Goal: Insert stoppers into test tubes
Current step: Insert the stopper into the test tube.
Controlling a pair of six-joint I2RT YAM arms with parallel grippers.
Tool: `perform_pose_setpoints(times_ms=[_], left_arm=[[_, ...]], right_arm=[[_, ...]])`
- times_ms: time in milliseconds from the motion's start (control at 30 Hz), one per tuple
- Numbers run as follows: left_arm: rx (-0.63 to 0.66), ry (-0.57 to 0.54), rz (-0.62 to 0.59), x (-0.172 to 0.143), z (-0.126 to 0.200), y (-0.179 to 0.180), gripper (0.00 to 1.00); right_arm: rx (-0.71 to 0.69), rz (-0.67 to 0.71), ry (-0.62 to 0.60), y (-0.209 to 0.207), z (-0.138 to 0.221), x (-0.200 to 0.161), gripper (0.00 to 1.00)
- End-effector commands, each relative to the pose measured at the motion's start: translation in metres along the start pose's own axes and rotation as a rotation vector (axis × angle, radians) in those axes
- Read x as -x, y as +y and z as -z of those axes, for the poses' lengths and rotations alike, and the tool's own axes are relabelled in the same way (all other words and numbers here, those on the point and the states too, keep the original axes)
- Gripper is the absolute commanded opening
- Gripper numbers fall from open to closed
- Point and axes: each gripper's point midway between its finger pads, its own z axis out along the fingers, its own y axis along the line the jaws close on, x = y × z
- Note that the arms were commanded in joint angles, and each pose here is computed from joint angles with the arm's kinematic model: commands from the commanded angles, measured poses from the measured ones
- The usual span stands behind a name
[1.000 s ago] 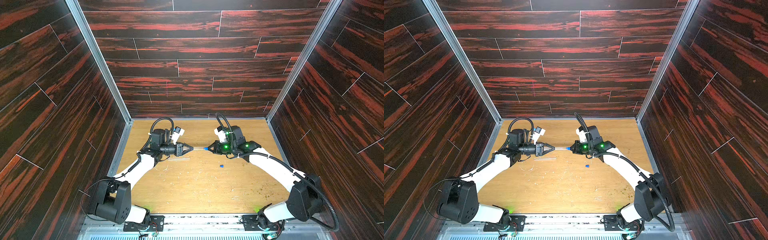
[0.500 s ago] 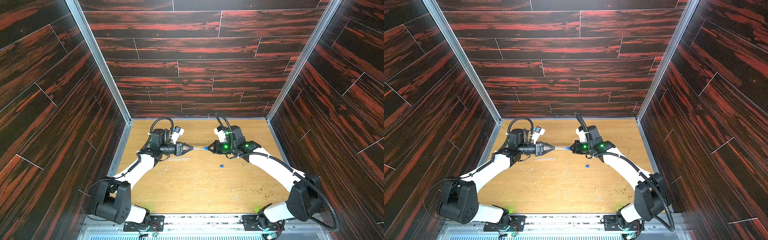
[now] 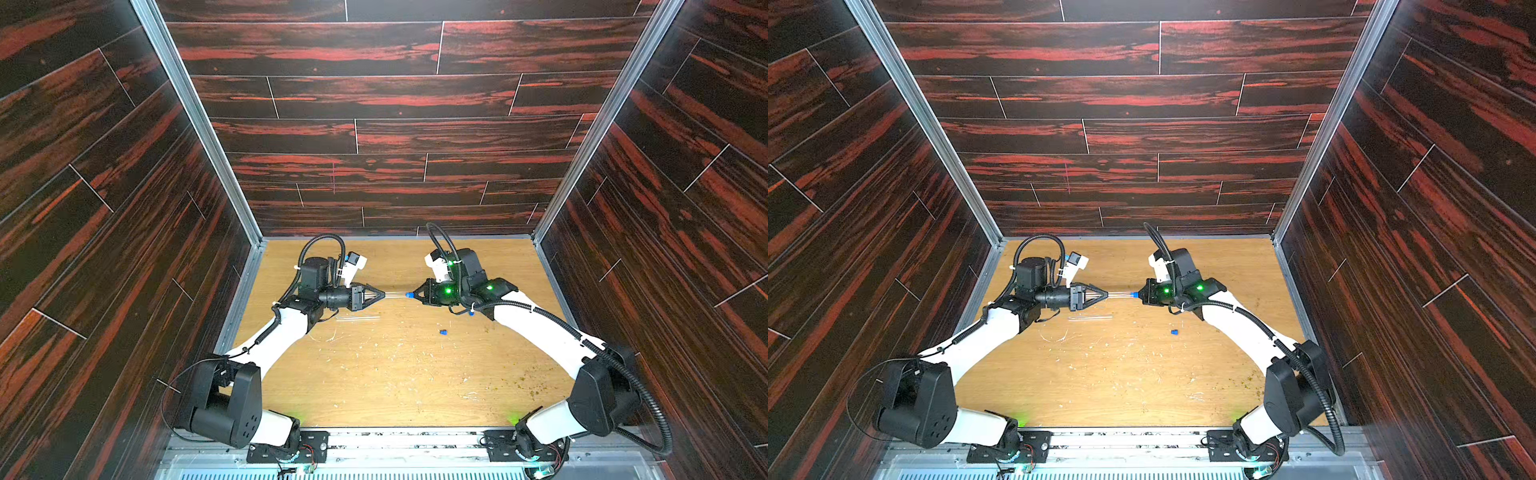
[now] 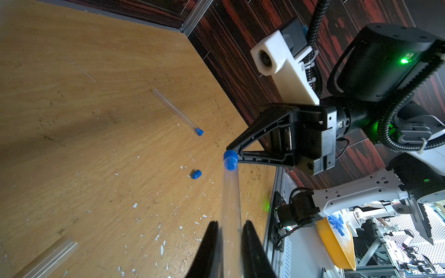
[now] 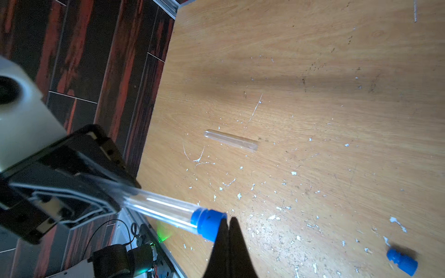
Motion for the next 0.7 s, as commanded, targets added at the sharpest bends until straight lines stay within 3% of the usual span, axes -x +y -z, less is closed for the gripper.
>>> perform_pose_setpoints(times_ms=[0, 667], left_arm=[[-0.068, 0.024, -0.052, -0.001, -0.011, -0.023, 0.0], [-0.096, 0.026, -0.045, -0.002, -0.012, -0.028, 0.0]], right_arm=[[0.307, 0.146, 0.041, 0.091, 0.0, -0.007, 0.0], [0.488, 0.215, 0.03, 0.132, 0.016, -0.005, 0.0]])
